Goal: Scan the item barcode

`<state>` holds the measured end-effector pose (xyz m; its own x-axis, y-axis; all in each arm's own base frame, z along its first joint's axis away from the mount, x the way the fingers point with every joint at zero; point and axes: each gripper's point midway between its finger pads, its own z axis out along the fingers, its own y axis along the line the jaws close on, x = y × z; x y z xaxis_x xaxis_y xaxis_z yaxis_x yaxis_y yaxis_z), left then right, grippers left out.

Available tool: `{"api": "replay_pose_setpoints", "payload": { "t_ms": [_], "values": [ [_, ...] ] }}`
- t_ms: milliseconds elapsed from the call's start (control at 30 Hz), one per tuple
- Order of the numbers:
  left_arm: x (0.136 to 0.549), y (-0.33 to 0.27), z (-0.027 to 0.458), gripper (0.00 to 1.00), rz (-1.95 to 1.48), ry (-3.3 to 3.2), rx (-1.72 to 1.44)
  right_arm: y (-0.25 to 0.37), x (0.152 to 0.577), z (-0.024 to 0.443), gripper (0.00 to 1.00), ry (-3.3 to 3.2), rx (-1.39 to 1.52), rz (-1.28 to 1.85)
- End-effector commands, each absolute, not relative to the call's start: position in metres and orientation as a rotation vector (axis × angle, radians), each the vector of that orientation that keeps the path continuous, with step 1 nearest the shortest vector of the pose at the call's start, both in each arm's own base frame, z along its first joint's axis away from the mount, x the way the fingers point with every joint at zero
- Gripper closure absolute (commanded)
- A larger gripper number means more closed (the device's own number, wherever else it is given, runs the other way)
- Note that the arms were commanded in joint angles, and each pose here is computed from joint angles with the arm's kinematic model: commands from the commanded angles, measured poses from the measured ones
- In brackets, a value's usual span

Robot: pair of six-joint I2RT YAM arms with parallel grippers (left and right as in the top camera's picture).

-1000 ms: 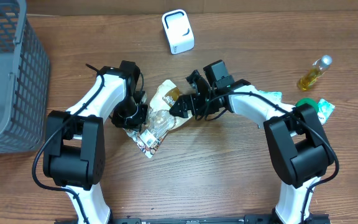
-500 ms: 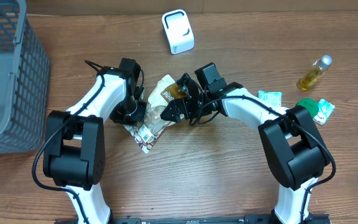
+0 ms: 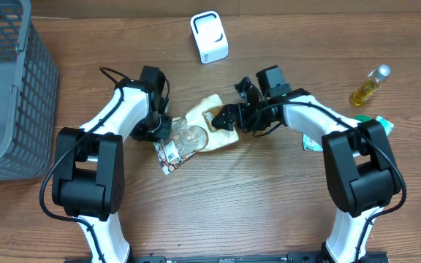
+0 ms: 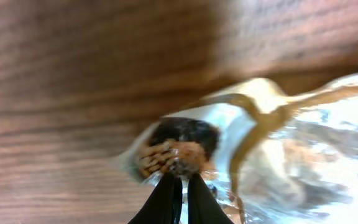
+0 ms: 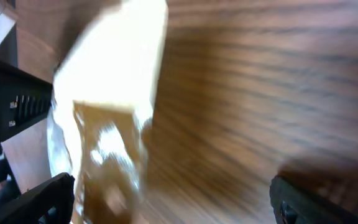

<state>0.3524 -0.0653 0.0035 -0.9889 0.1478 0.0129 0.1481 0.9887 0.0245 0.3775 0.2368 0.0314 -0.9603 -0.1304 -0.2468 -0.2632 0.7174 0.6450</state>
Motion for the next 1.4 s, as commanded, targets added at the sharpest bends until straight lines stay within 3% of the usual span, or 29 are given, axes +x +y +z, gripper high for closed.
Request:
{"api": "replay_pose_setpoints", "payload": {
  "t_ms": [0,333,833,1367],
  "values": [
    [0.355,-0.068,0.004,0.92,-0.018,-3.107,-0.257,0.237,0.39,0.053,0.02,2.648,-0.34,1.068],
    [0.369,-0.101,0.053,0.79,0.272,-3.095,-0.178,0.244,0.405,0.063,0.0,2.554,-0.38,1.062],
    [0.342,-0.101,0.021,0.85,0.285,-3.017,-0.179,0.258,0.391,0.058,0.0,2.59,-0.42,1.07],
    [0.349,-0.08,-0.022,0.85,0.111,-3.123,-0.308,0.279,0.375,0.05,0.0,2.613,-0.491,1.073]
  ]
}}
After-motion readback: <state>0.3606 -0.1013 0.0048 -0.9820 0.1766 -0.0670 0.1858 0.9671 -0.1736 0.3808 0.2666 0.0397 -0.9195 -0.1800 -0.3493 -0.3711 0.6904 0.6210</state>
